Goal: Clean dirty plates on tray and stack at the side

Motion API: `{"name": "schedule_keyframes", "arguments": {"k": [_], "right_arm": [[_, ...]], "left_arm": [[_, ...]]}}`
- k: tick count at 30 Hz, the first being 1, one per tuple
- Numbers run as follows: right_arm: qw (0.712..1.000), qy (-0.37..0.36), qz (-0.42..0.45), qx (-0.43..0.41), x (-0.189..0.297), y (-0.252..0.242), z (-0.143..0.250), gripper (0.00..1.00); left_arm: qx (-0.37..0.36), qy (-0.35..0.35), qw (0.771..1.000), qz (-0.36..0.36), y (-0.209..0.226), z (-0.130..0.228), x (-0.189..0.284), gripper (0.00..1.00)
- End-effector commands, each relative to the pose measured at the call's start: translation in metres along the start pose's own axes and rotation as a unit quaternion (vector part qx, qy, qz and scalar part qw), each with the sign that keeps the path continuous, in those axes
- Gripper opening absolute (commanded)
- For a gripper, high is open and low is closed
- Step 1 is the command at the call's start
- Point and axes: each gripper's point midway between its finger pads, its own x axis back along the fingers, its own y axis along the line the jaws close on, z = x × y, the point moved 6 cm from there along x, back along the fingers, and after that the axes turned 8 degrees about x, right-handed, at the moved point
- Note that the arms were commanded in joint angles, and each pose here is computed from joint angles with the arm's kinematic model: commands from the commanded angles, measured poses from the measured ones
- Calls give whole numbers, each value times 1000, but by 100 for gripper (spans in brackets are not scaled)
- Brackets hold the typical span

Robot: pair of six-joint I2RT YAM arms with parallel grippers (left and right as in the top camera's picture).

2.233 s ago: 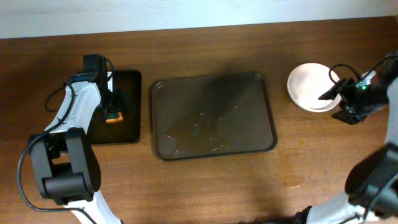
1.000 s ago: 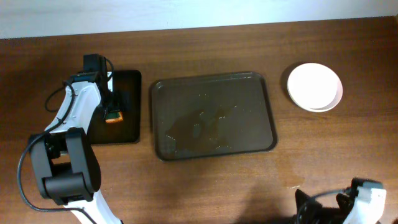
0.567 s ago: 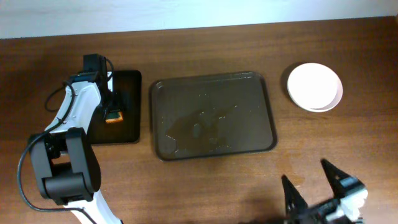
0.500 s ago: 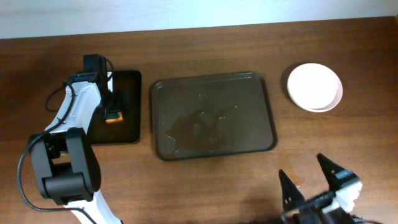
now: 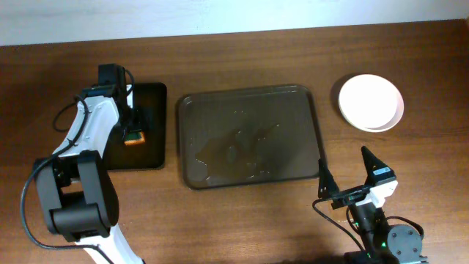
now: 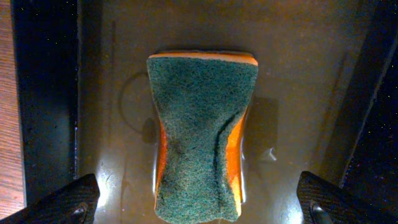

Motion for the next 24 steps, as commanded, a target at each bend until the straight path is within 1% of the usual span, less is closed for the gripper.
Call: {"name": "schedule_keyframes", "arguments": {"k": [1,10,13,15,20,24], "right_arm": [[999,-10,32,1,-1,-6,3,98],[998,-52,37,17,-5,-7,4,98],[995,-82,51,20,-5,-10,4,98],[995,-88,50,20,-6,-10,11,98],[996,-62,52,30,-8,-10,21,98],[999,1,47,22,-9,-9,45,98]], "left_arm": [[-1,5,1000,2,1,2,-3,100],[-1,5,1000,2,1,2,-3,100],[-1,5,1000,2,1,2,-3,100],[-1,5,1000,2,1,2,-3,100],[-1,5,1000,2,1,2,-3,100],[-1,5,1000,2,1,2,-3,100]]}}
